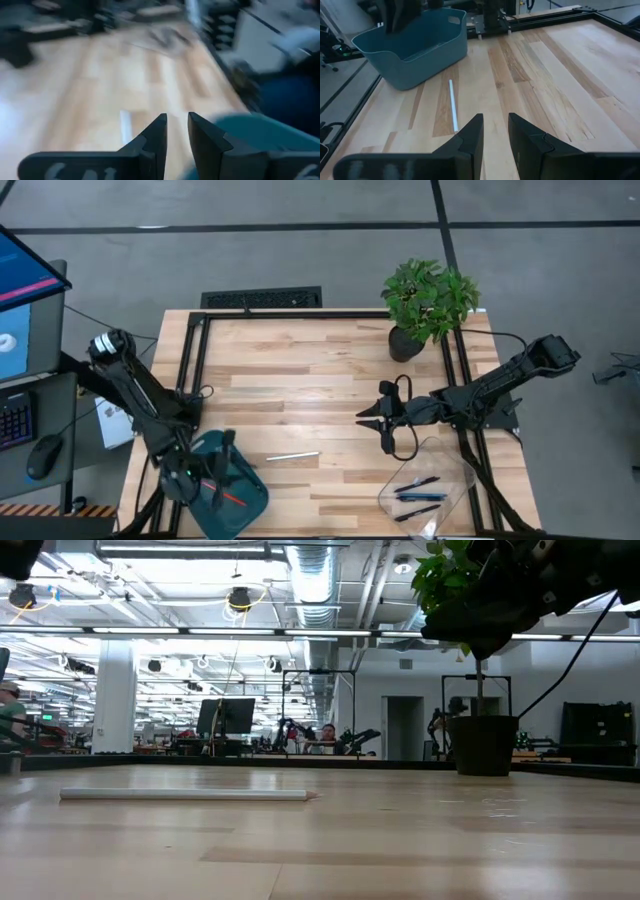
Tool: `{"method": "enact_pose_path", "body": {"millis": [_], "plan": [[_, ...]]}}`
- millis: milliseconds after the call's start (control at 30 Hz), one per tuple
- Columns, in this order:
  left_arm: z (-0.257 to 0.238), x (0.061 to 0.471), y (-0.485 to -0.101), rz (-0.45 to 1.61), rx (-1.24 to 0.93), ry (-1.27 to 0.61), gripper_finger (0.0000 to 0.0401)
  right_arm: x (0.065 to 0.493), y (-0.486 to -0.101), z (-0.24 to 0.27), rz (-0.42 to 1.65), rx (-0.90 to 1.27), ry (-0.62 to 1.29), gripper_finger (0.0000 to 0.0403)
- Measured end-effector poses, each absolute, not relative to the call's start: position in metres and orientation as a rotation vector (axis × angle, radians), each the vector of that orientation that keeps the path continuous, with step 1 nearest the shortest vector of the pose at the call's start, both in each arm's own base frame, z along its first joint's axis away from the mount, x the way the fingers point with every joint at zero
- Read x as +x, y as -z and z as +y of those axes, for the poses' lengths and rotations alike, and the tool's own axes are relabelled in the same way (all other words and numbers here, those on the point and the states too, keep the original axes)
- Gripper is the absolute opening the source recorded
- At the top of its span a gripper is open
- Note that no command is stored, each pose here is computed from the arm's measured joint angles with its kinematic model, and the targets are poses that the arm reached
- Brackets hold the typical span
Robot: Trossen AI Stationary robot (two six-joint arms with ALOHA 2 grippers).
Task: Sort pens & pencils
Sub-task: Put the white pencil in the blue bin
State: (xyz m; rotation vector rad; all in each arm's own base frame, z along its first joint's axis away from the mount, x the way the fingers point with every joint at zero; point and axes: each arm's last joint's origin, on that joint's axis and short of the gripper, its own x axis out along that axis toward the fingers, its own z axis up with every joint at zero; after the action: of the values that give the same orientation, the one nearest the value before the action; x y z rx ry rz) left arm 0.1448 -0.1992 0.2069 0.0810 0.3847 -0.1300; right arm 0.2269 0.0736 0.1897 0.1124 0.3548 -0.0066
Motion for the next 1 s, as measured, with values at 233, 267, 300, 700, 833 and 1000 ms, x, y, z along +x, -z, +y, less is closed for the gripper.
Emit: {"method": "enact_pose_path", "body": {"millis": [233, 267, 300, 700, 833, 1000], "plan": [[-0.164, 0.152, -0.241, 0.259, 0.055, -0.062, 0.007, 0.227, -0.19, 0.074, 0.355, 0.111, 0.006, 0.0113], [-0.158, 0.156, -0.244, 0.252, 0.062, -0.086, 0.007, 0.227, -0.19, 0.074, 0.355, 0.107, 0.006, 0.0113], [-0.153, 0.16, -0.245, 0.251, 0.069, -0.108, 0.007, 0.227, -0.19, 0.074, 0.355, 0.106, 0.005, 0.0113], [-0.094, 0.218, -0.23, 0.398, 0.015, -0.105, 0.007, 0.225, -0.185, 0.073, 0.41, 0.084, 0.012, 0.0113], [-0.089, 0.237, -0.22, 0.41, 0.01, -0.017, 0.007, 0.224, -0.182, 0.072, 0.434, 0.075, 0.014, 0.0113], [-0.085, 0.258, -0.202, 0.424, 0.003, 0.077, 0.007, 0.224, -0.182, 0.072, 0.436, 0.073, 0.014, 0.0113]]}}
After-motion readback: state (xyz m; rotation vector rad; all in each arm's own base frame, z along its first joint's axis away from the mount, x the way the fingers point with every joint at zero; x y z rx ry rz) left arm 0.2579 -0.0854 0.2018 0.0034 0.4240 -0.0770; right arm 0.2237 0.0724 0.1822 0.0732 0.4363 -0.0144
